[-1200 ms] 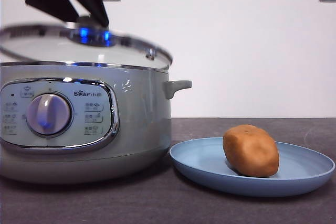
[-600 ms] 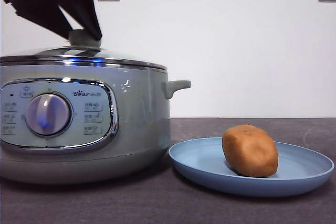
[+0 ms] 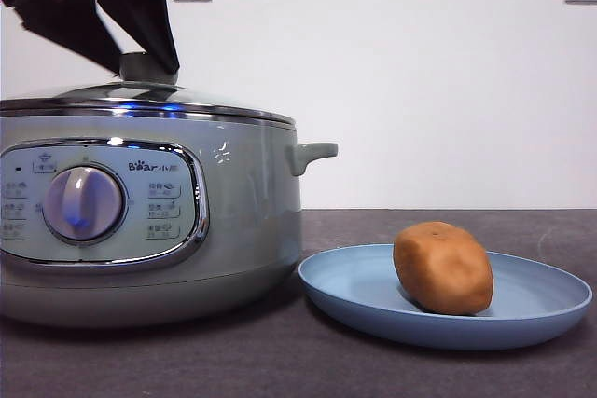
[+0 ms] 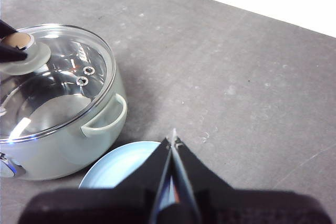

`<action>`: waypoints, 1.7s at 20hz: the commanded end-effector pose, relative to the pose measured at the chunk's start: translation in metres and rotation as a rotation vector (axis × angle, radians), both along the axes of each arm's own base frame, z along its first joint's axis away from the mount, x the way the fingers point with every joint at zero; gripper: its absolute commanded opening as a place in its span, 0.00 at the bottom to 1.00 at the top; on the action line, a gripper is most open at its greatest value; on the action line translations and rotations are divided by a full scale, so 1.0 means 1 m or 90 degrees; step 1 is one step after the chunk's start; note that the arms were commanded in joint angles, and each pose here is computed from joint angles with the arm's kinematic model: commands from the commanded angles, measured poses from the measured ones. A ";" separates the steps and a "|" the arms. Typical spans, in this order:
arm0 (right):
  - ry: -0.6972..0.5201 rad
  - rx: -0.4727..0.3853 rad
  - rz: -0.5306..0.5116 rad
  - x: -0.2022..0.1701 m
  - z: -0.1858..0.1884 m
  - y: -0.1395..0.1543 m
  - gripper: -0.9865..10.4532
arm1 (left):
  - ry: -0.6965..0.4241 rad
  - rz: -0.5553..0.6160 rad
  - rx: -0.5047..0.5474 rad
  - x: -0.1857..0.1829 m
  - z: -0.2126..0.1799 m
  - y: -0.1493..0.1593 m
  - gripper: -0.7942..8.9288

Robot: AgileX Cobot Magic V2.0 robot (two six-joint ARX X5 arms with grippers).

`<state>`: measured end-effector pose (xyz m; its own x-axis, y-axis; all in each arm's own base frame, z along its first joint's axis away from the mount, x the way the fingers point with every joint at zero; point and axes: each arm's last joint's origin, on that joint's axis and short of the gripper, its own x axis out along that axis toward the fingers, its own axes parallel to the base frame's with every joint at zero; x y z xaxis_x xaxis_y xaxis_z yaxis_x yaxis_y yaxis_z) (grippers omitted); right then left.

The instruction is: Take the potato out from the steamer,put the potato on the plate,close the lid

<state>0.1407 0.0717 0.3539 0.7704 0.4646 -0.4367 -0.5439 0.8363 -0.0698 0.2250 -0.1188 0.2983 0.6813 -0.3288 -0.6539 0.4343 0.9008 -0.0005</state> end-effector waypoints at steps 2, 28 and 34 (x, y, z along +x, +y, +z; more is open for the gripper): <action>-0.003 0.008 -0.001 0.000 0.002 0.000 0.08 | 0.007 0.013 0.013 0.003 -0.008 0.001 0.55; -0.013 0.039 0.044 -0.003 0.012 0.001 0.08 | -0.145 0.014 -0.069 -0.140 0.118 0.076 0.07; -0.009 0.036 0.042 -0.003 0.011 0.001 0.09 | -0.131 0.013 -0.061 -0.137 0.116 0.074 0.08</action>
<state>0.1379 0.0730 0.3636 0.7402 0.5383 -0.4030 -0.6014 0.7980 -0.0386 0.0874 -0.0447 0.4154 0.8025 -0.3721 -0.4664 0.4196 0.9077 -0.0023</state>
